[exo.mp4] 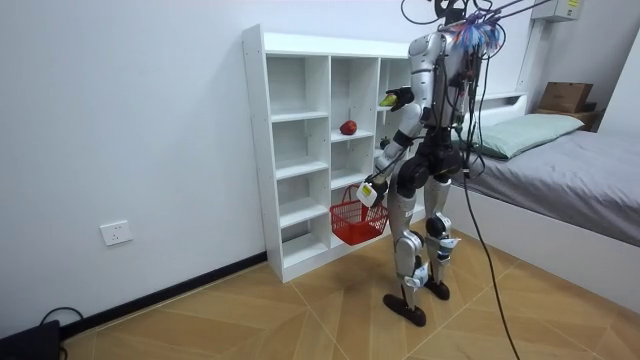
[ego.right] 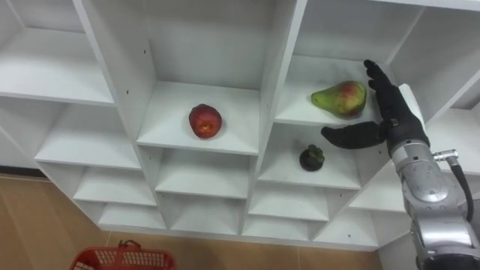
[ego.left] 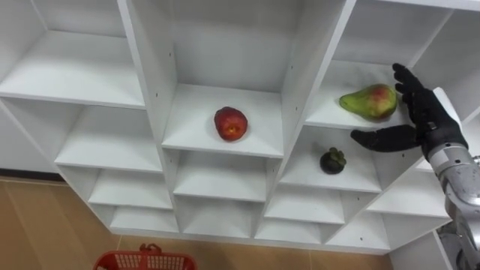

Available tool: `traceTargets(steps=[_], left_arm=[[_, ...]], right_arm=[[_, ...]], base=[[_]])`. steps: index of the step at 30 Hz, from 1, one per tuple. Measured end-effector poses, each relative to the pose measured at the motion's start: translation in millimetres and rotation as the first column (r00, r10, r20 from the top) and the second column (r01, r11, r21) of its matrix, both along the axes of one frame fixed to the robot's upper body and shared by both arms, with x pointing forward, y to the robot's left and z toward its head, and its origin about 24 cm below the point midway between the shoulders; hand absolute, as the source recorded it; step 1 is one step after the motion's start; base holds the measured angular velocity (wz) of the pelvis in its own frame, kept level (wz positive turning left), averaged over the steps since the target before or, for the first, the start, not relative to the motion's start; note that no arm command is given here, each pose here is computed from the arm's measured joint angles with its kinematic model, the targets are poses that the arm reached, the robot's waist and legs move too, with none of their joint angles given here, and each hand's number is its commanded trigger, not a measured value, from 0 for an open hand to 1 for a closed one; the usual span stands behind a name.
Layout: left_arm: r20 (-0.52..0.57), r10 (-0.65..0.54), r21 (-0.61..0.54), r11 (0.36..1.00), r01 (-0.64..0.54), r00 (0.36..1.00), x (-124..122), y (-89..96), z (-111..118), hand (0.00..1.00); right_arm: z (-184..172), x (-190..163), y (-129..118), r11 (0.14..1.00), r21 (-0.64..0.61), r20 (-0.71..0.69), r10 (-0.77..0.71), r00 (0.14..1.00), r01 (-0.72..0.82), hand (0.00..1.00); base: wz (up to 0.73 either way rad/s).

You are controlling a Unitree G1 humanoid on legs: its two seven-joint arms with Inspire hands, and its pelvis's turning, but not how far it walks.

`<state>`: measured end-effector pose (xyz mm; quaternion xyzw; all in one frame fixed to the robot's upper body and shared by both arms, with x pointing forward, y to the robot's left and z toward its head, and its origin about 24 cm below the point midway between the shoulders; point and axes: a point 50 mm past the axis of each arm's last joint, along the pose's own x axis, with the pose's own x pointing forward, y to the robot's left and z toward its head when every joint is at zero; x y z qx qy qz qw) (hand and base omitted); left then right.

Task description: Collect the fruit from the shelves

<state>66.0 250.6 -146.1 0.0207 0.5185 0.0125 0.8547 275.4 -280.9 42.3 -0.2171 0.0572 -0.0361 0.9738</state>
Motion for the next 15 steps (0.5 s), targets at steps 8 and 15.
traceTargets(steps=[8,15], left_arm=[[0.0,0.002,0.001,1.0,-0.002,1.0,-0.1,0.0,0.0,1.0],[0.0,0.004,0.002,1.0,-0.004,1.0,-0.1,0.2,0.0,1.0]], right_arm=[[0.5,0.7,0.3,1.0,0.0,0.001,-0.001,1.0,0.001,0.0],[-0.2,1.2,0.0,1.0,0.002,-0.011,-0.007,1.0,0.007,0.0]], base=[[0.0],[0.0]])
